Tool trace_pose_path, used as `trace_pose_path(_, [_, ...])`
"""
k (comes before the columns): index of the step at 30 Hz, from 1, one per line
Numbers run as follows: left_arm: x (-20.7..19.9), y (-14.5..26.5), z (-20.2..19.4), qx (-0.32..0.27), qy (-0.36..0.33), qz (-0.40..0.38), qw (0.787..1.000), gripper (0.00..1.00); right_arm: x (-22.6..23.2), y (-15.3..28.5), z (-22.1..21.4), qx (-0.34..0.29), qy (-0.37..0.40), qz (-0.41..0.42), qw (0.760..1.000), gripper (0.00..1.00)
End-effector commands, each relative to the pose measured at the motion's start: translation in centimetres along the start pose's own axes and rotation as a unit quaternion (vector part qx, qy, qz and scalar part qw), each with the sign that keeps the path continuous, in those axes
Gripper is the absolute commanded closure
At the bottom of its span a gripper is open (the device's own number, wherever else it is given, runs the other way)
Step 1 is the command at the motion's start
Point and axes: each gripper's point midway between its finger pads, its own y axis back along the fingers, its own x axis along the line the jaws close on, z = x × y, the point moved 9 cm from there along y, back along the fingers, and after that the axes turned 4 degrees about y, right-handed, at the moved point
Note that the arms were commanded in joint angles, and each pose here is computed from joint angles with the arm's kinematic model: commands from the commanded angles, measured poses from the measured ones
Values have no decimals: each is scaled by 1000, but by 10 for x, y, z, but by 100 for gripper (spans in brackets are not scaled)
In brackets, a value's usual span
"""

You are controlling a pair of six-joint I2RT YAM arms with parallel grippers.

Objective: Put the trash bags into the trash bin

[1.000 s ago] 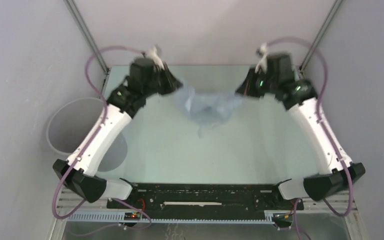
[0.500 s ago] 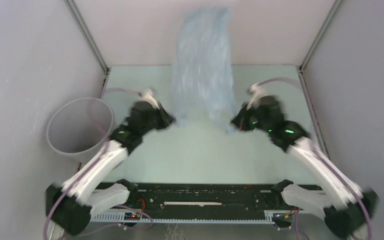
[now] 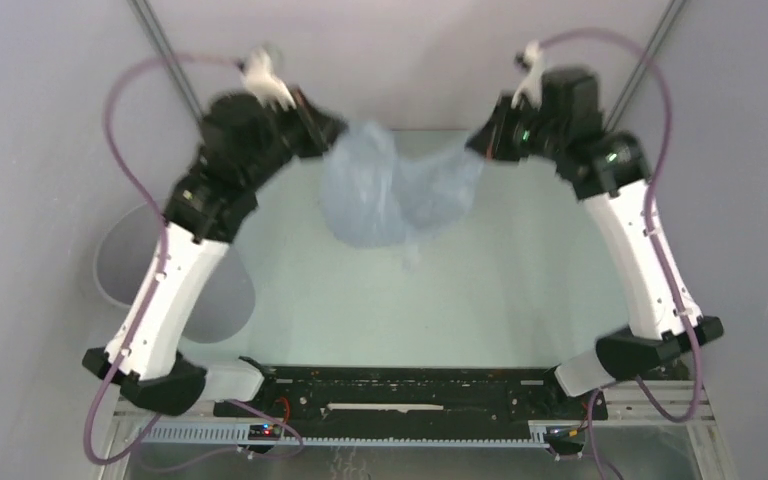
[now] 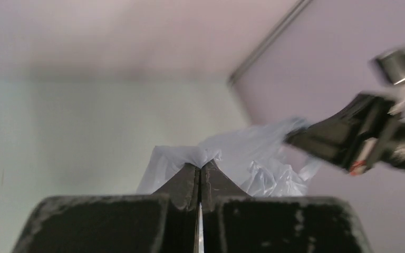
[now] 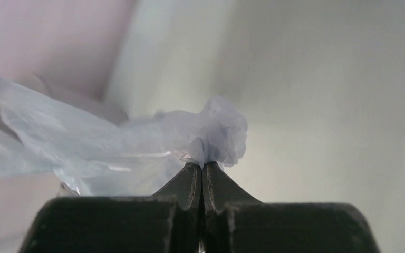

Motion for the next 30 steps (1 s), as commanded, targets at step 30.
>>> trace_pose_path(30, [-75, 57, 107, -160, -34, -151, 975, 100, 47, 104, 80, -154, 68, 50, 985, 100])
